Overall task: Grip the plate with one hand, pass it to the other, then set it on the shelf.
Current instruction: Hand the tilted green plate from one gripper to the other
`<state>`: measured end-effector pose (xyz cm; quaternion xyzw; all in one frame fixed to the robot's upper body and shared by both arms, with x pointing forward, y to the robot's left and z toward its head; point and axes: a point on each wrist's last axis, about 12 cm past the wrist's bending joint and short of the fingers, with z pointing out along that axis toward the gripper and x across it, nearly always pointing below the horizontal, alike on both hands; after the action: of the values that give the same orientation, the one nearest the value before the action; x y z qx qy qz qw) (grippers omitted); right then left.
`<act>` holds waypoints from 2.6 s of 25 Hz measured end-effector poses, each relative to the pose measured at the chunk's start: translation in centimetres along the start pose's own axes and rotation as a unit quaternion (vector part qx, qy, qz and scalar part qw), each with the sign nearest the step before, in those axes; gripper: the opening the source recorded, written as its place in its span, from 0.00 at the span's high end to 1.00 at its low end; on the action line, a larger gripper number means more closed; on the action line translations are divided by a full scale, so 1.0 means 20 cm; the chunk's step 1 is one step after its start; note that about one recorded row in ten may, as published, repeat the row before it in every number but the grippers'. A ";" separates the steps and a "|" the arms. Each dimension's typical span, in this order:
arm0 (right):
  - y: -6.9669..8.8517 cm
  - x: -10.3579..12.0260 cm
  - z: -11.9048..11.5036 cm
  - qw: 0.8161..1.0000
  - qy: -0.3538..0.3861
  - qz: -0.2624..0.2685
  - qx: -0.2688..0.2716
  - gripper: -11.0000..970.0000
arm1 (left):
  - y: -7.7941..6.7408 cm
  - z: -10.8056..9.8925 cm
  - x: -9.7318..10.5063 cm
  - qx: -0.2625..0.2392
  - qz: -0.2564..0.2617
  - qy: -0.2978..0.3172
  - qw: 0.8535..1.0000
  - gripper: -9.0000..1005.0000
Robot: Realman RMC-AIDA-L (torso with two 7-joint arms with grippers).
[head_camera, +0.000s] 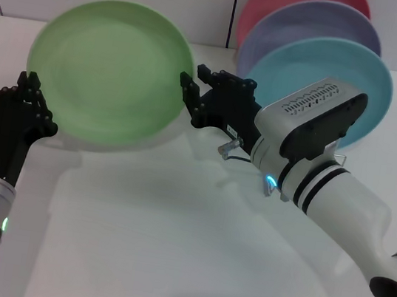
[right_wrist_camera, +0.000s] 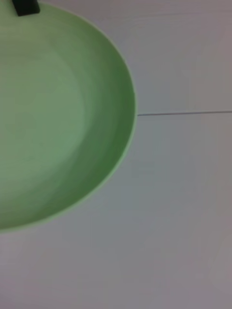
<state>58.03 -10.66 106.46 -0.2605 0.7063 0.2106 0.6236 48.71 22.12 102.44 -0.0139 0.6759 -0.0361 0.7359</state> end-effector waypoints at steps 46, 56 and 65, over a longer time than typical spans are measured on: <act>-0.01 -0.01 0.01 1.000 -0.003 0.011 0.008 0.88 | -0.01 0.00 0.00 0.009 -0.001 0.003 1.000 0.96; 0.00 -0.01 0.01 1.000 -0.003 0.012 0.005 0.89 | -0.01 0.00 0.00 0.009 0.000 0.003 1.000 0.96; 0.00 -0.01 0.01 1.000 -0.003 0.012 0.004 0.91 | -0.01 0.01 0.00 0.010 0.000 0.002 1.000 0.96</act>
<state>58.25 -10.53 106.70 -0.2488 0.7081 0.2156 0.6247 48.85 21.86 102.43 -0.0064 0.6772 -0.0426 0.7346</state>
